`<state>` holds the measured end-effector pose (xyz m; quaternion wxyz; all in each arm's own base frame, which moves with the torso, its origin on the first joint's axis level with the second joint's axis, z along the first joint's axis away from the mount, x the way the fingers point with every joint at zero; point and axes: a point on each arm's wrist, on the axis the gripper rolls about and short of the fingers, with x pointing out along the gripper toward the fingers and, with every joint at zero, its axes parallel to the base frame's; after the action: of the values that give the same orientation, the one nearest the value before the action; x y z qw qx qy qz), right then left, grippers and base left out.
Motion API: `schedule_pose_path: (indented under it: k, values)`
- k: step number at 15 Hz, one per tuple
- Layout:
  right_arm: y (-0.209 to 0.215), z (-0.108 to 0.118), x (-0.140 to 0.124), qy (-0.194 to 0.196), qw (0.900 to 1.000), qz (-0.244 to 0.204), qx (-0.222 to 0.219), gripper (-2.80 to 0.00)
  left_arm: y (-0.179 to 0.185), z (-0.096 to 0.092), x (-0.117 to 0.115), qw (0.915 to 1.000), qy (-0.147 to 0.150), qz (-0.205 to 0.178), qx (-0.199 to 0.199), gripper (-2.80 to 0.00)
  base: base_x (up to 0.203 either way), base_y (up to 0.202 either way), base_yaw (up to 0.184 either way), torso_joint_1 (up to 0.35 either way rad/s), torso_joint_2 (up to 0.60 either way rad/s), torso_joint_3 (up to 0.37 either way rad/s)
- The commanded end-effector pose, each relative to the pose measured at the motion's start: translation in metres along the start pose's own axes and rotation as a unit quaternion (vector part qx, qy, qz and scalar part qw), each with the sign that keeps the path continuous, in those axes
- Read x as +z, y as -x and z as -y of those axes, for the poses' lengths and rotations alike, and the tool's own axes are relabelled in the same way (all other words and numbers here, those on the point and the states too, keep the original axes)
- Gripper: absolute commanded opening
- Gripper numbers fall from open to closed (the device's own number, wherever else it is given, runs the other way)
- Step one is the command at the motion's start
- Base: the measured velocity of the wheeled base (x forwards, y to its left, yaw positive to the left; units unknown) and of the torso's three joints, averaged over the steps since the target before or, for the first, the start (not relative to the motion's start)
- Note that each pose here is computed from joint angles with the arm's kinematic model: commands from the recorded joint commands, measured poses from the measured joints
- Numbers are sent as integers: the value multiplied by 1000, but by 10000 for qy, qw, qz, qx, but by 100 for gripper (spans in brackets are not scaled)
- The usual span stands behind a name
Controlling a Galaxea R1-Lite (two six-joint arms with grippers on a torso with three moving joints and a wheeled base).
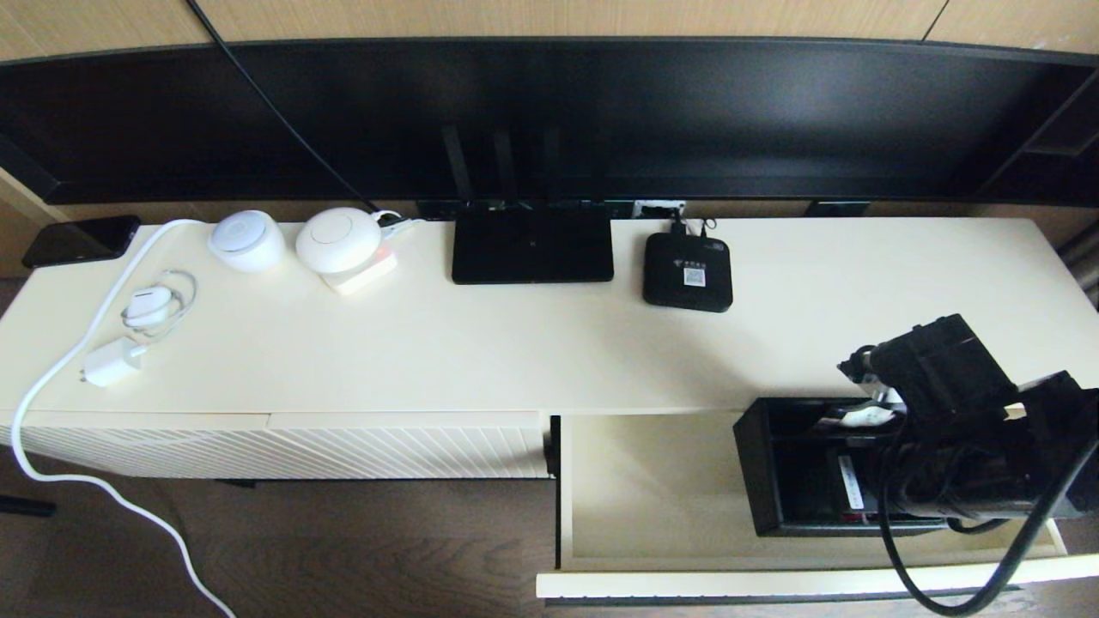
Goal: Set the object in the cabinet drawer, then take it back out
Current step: Put the storage box in the drawer
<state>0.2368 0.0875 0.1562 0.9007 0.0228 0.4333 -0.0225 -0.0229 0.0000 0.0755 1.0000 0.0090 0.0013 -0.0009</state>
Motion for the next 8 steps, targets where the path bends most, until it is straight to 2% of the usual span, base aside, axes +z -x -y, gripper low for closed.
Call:
schedule_pose_path:
  k: [1,8]
  values:
    - [-2,2,-9,61,9998,-198,-51,-280,0,0,0,10000,-2,-10,1,-280,0,0,0,0,0,0]
    - [-29,-5,-9,53,9996,-271,-66,-280,0,0,0,10000,-2,-10,1,-280,0,0,0,0,0,0]
